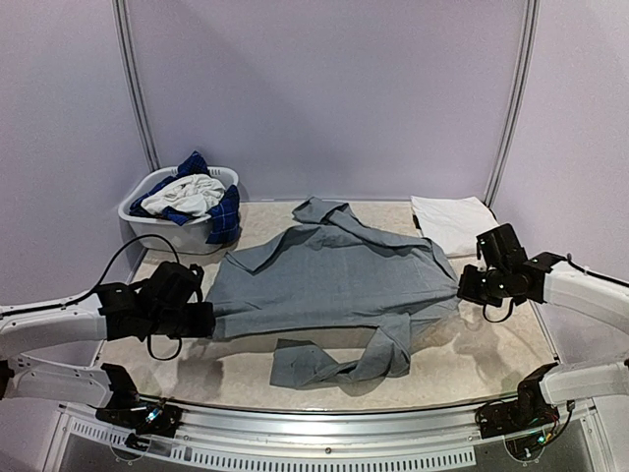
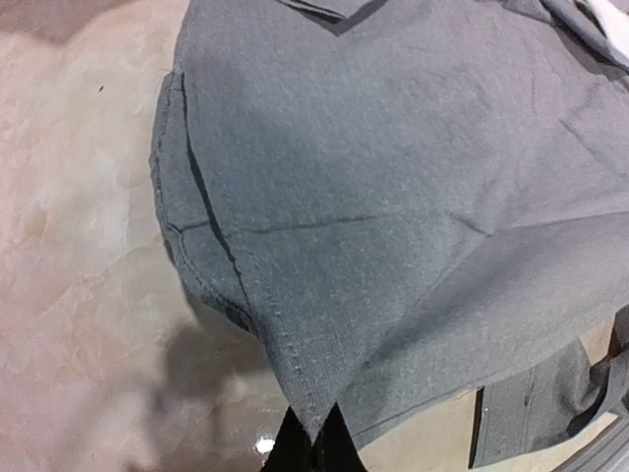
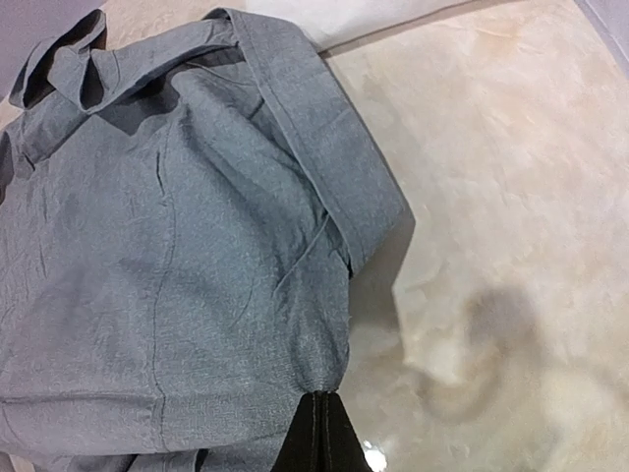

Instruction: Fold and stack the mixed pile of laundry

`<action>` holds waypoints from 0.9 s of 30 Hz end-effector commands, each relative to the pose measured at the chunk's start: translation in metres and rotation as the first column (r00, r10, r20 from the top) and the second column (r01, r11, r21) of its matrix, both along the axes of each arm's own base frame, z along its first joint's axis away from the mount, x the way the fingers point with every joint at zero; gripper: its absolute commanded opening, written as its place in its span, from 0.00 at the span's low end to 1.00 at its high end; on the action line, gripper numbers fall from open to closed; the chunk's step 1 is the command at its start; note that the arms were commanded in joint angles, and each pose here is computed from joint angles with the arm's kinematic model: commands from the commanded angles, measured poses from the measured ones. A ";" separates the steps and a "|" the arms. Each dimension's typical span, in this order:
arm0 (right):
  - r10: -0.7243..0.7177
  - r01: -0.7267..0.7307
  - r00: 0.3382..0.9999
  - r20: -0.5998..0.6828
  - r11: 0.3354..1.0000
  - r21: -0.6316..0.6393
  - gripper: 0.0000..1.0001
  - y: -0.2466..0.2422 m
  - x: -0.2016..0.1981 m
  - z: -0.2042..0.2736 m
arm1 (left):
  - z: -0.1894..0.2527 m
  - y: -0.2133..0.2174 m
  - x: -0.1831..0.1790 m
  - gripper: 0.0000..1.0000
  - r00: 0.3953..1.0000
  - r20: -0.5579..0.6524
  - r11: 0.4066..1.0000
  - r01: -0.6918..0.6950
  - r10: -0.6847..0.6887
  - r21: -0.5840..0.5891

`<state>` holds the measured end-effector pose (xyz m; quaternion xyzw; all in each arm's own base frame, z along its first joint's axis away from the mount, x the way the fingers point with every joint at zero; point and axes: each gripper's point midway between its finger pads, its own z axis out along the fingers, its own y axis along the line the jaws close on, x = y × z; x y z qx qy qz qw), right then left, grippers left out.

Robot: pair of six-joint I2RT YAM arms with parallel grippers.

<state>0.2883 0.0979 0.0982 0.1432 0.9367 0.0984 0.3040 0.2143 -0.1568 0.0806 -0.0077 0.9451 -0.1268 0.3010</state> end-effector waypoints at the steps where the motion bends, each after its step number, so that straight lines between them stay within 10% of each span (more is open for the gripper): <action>1: -0.084 0.076 0.994 -0.069 0.991 -0.112 0.00 -0.035 -0.036 -0.009 | -0.009 0.010 -0.023 0.00 0.996 -0.091 0.999 0.011 -0.006 0.045; 8: -0.155 0.152 0.988 -0.027 0.986 -0.074 0.04 -0.048 -0.054 0.001 | 0.004 0.009 -0.038 0.17 0.996 -0.085 0.998 0.039 -0.035 0.041; 16: -0.152 0.151 0.988 -0.017 0.987 -0.055 0.49 -0.043 -0.047 -0.001 | 0.055 -0.004 -0.006 0.54 0.993 0.061 0.983 0.086 -0.097 0.165; 27: -0.040 0.040 0.995 0.092 0.999 0.008 0.55 -0.017 -0.021 0.042 | 0.035 -0.156 0.095 0.40 0.946 0.015 0.915 0.308 -0.323 0.262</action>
